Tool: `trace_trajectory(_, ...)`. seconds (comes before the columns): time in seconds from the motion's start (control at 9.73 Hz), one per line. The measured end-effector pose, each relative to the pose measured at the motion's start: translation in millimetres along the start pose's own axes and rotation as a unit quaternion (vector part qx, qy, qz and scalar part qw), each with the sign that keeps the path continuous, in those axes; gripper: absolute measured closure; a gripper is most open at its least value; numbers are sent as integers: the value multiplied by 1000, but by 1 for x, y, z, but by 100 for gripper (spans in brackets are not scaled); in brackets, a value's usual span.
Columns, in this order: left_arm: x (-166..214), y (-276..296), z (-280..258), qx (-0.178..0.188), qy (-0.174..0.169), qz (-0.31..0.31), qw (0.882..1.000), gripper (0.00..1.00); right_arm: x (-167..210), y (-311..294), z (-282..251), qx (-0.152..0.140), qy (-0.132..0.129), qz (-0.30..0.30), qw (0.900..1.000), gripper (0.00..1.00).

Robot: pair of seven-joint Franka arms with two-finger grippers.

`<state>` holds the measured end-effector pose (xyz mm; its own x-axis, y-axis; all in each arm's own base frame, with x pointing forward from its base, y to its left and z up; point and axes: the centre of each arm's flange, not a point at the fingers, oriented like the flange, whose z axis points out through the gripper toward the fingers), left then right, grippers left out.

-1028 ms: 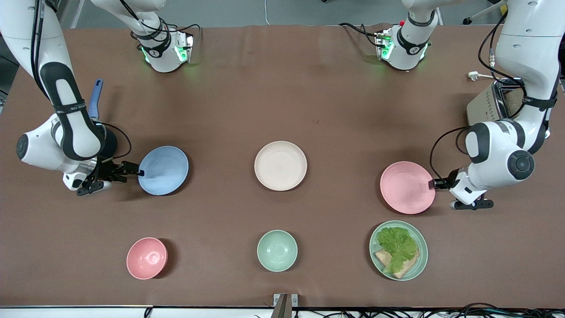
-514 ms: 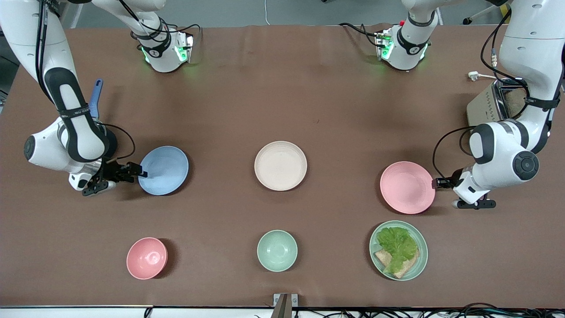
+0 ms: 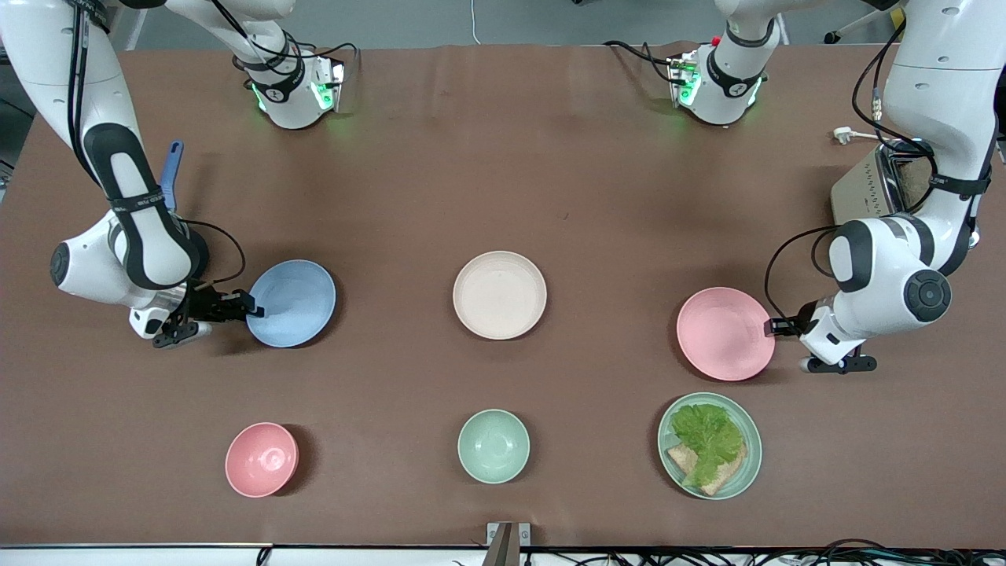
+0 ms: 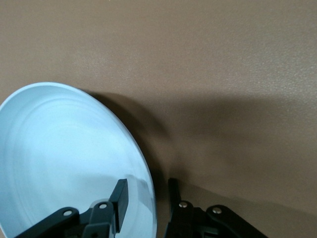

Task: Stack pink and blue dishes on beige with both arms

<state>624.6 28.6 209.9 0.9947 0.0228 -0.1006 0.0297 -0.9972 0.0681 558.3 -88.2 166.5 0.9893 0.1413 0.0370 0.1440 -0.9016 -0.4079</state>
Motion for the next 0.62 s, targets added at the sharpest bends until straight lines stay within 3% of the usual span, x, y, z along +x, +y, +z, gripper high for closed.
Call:
trace_trajectory(0.21,-1,0,6,-1,-5,0,1000,66,0,-2,0,5,0,1,1000,94)
trace_trajectory(0.51,-1,2,11,-2,-8,1,1000,68,8,-5,-13,10,6,-4,1000,94)
trace_trajectory(0.62,-1,7,10,-4,-7,5,1000,75,13,-1,-25,19,5,-3,1000,94)
